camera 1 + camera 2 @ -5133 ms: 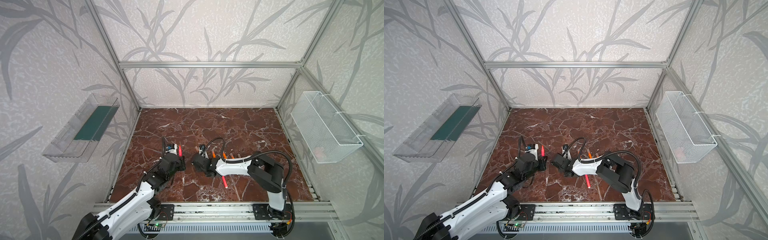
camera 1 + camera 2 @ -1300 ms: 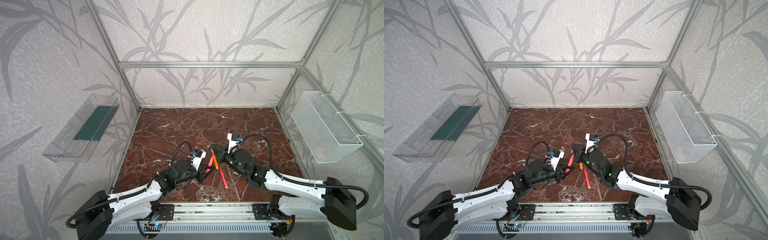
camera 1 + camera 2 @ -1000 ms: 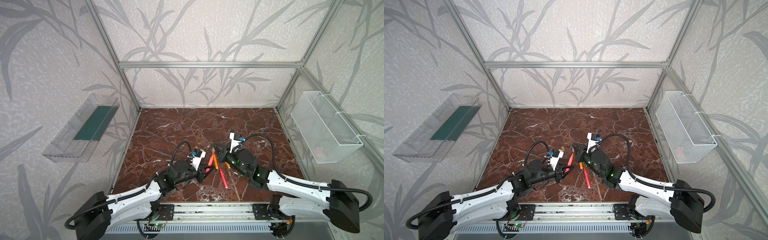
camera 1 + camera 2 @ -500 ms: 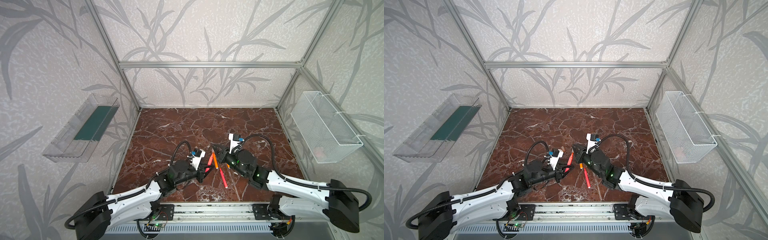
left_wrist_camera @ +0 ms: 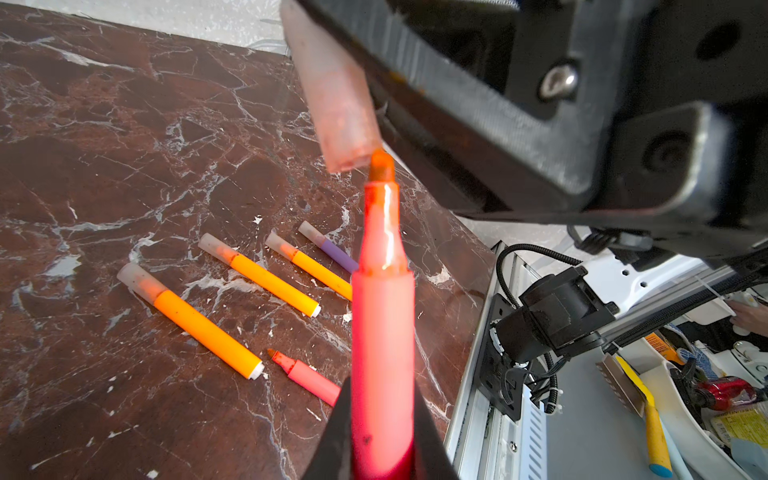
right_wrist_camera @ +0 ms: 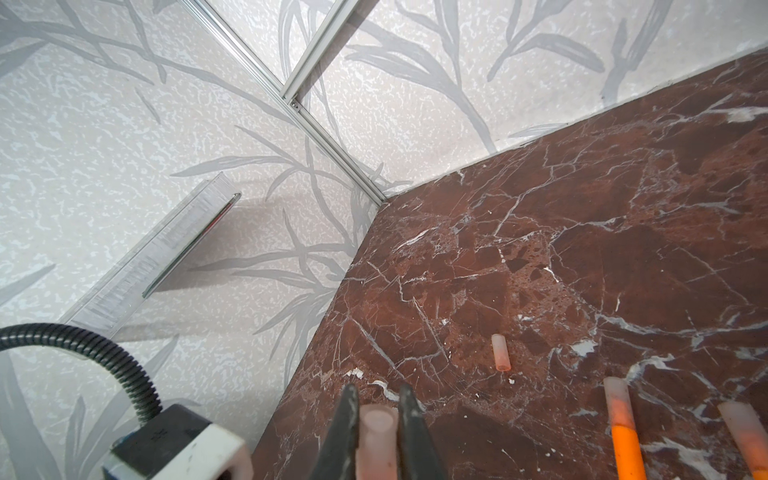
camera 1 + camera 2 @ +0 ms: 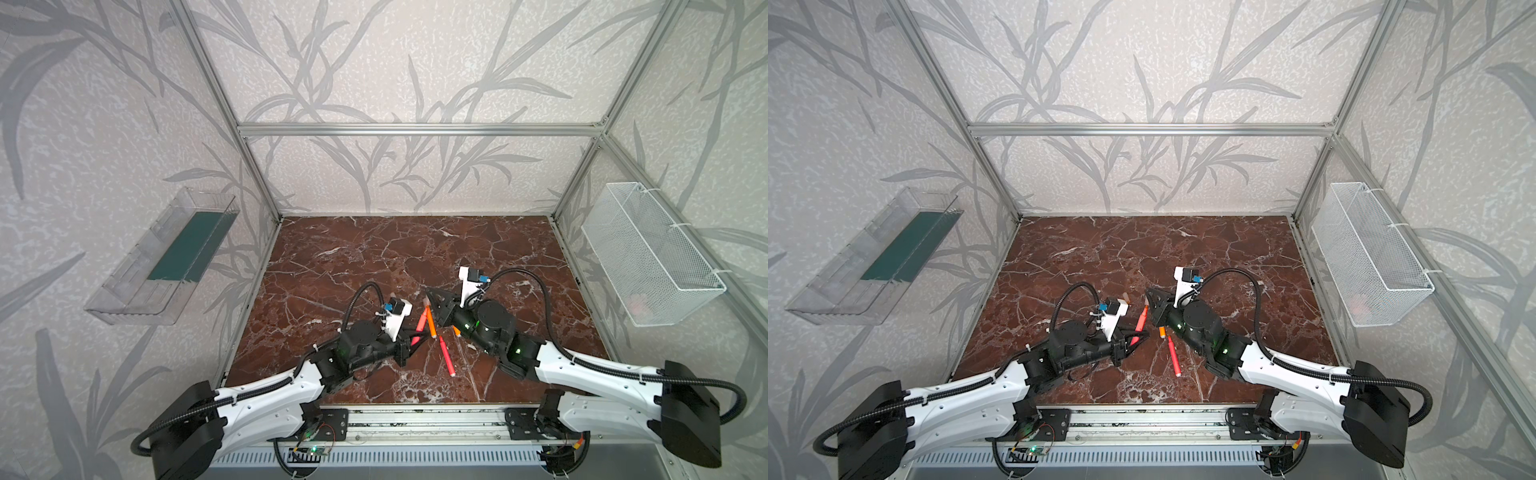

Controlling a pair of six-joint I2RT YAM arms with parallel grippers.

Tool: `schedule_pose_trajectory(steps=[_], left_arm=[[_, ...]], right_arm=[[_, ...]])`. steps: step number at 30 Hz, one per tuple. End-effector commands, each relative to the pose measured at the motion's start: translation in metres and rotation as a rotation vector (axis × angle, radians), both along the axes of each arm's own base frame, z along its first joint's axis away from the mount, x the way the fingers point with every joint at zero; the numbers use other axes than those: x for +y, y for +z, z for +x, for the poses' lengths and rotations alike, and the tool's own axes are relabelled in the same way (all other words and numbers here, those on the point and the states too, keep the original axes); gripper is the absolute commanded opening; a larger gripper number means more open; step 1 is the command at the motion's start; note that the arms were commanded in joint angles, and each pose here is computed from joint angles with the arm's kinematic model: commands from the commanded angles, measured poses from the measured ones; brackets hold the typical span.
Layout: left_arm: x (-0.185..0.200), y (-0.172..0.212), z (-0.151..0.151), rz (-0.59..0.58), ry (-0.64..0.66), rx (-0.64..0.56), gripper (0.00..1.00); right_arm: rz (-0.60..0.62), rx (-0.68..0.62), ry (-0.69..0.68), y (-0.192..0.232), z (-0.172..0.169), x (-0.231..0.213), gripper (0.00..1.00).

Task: Insert the pens into the pen caps
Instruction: 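Align the cap above the pink marker tip with the right gripper, then lower the cap onto the pink marker tip with the right gripper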

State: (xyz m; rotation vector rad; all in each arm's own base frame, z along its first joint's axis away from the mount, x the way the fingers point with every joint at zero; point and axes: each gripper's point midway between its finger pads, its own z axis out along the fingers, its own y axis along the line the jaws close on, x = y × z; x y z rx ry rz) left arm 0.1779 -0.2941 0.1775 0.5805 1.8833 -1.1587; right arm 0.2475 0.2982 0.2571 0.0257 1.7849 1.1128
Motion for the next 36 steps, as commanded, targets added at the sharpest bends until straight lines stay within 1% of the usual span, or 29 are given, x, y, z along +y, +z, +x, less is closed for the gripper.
schedule_pose_trajectory(steps=[1,7,17,24,25,26,30,33,36], left_arm=[[-0.003,0.004,0.001,-0.005,-0.004,-0.017,0.0],[-0.002,0.004,0.004,-0.003,0.011,-0.019,0.0],[0.001,0.012,0.003,-0.015,0.018,-0.032,0.0],[0.01,0.01,0.016,0.004,0.111,-0.016,0.0],[0.01,0.012,0.017,-0.002,0.115,-0.014,0.0],[0.009,0.014,0.019,-0.01,0.118,-0.01,0.0],[0.007,0.023,0.021,-0.06,0.111,0.025,0.0],[0.006,0.035,0.018,-0.111,0.08,0.014,0.0],[0.005,0.05,0.008,-0.174,0.022,-0.012,0.0]], right_arm=[[0.029,-0.04,0.009,0.019,-0.003,-0.001,0.0],[0.038,-0.034,0.03,0.018,-0.006,0.002,0.0],[0.027,0.003,0.029,-0.001,-0.003,0.007,0.0],[0.038,0.018,0.053,-0.01,-0.01,0.012,0.0],[0.038,0.02,0.053,-0.012,-0.01,0.013,0.0],[0.038,0.02,0.088,-0.015,-0.02,0.022,0.0],[0.032,0.009,0.128,-0.02,-0.029,0.035,0.0],[0.02,0.013,0.142,-0.028,-0.032,0.042,0.0],[0.015,0.017,0.156,-0.036,-0.032,0.046,0.0]])
